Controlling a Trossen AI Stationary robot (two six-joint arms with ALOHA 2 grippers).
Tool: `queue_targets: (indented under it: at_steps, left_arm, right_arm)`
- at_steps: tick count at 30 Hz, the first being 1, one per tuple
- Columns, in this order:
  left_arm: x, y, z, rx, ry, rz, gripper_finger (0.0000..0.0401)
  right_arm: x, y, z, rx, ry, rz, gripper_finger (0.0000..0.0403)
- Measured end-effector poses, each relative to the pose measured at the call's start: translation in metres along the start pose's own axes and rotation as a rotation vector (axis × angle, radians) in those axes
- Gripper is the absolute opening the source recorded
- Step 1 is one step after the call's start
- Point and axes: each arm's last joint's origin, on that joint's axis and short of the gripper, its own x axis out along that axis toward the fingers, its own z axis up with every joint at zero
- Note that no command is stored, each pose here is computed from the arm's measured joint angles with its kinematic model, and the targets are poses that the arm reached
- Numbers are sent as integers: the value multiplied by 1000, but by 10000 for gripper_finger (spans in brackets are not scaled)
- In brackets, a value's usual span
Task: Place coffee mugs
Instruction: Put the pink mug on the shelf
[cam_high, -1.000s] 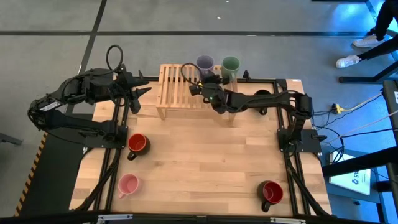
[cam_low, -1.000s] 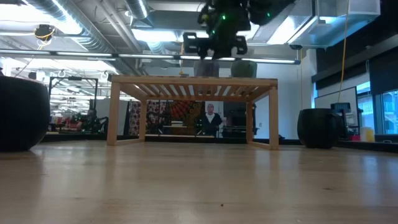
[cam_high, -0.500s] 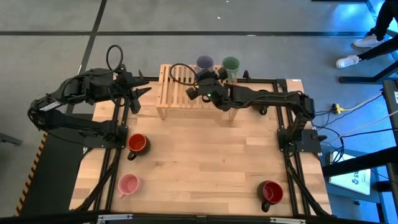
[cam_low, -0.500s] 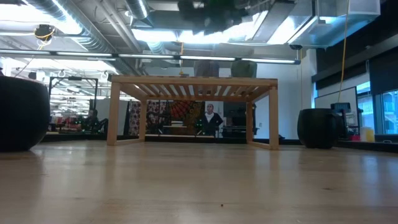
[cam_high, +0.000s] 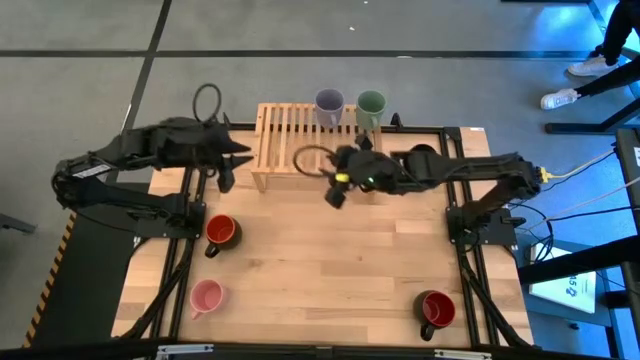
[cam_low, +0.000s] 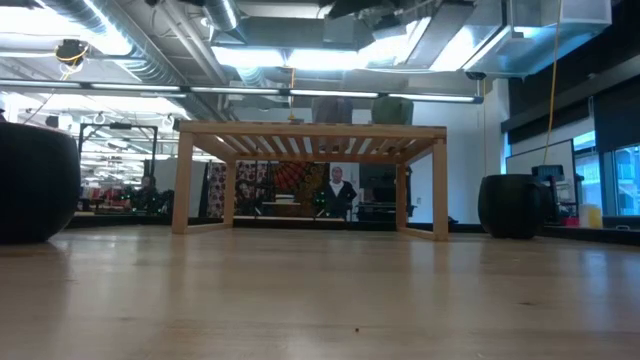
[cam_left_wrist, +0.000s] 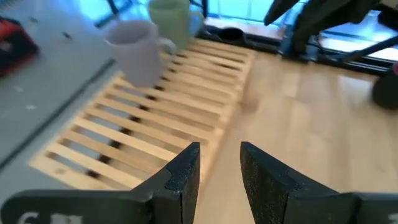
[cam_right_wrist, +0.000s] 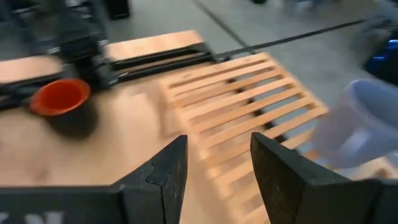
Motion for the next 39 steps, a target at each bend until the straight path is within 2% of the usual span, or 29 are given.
queue_targets:
  at_steps: [3, 7, 13, 17, 21, 25, 29, 33, 36, 39]
  left_arm:
    - [14, -5, -9, -33, 59, -40, 109]
    - [30, -19, -14, -57, 104, -98, 109]
    - [52, -52, -19, -55, 194, -201, 109]
    - [59, -73, -28, -97, 285, -247, 109]
    - [54, -87, -29, -226, 353, -300, 109]
    - [43, -99, -39, -413, 519, -369, 109]
    - [26, -111, -57, -577, 771, -337, 109]
    - [5, -120, -77, -645, 983, -206, 109]
    - [-9, -127, -88, -664, 1042, -134, 109]
    - [-19, -130, -94, -678, 1023, -79, 109]
  right_arm:
    - [-11, 8, -19, -4, -3, 87, 161]
    - [-28, 16, -49, 52, -24, 161, 161]
    - [-57, 31, -87, 109, 24, 275, 161]
    - [-79, 44, -105, 133, 56, 355, 161]
    - [-96, 58, -123, 120, 108, 383, 161]
    - [-110, 68, -135, 99, 137, 381, 161]
    - [-121, 75, -143, 77, 119, 351, 161]
    - [-128, 79, -145, 67, 89, 340, 161]
    - [-130, 80, -146, 77, 78, 328, 161]
    - [-130, 80, -146, 75, 79, 327, 161]
